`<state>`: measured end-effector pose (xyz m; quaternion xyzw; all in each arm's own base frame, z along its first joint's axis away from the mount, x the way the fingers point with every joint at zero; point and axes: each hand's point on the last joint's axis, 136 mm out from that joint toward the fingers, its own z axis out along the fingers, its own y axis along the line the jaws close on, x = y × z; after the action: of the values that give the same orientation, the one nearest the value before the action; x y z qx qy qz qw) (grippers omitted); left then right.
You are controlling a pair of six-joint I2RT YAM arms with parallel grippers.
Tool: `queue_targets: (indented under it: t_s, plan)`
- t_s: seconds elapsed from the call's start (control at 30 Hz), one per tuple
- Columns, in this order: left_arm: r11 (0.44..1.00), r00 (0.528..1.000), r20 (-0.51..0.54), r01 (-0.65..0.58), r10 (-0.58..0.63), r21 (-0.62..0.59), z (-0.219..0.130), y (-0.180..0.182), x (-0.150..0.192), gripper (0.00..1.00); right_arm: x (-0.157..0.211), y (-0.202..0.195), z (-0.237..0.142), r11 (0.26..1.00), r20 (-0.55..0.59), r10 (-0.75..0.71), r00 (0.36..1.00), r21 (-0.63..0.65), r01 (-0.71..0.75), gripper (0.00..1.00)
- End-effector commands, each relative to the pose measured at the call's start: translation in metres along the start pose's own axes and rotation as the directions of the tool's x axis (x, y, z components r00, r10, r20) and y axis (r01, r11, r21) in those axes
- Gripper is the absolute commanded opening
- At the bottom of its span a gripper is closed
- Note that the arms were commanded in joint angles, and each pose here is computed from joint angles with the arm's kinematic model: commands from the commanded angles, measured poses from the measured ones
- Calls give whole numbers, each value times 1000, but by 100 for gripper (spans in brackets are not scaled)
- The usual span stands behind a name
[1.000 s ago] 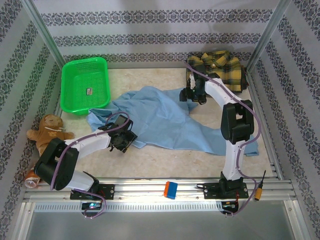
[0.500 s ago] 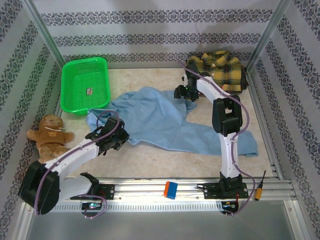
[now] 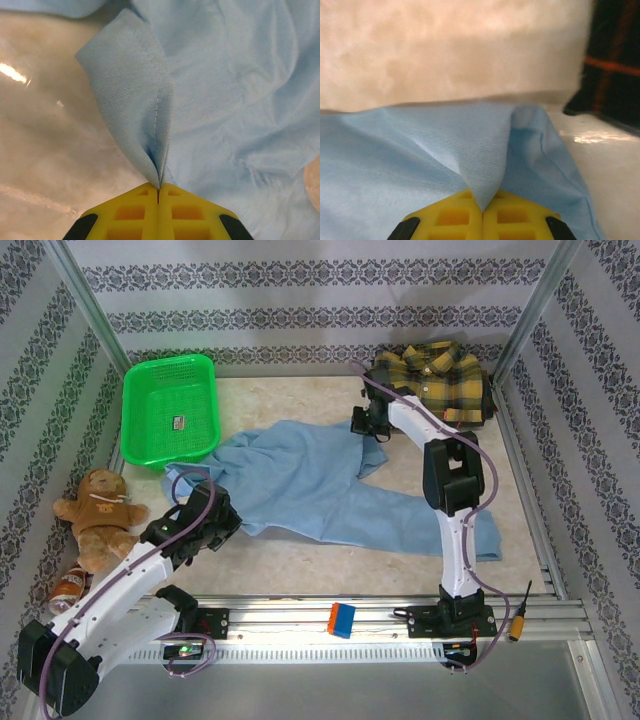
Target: Fold and stack the long sleeve shirts
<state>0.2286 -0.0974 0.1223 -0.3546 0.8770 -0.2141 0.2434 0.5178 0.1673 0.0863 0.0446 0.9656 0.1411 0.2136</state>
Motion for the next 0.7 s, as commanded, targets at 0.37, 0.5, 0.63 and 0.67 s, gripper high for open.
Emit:
queue_targets:
  t_s: [0.37,0.5,0.63,0.67]
  plan:
    - [990,995,92,-46,33,132,-47,-45,-61,5,7,-4,-222,997,374,-62,925,-26,78,0]
    - [998,999,12,-37,37,60,-46,-6,-44,4,110,-27,-178,999,218,47,975,-31,-42,2]
    - [998,994,-103,-46,42,-37,-34,30,-14,4,211,-67,-139,977,65,203,977,51,-206,11]
    - [997,992,-120,-50,42,-65,-32,38,-9,5,229,-79,-135,967,41,240,970,80,-242,22]
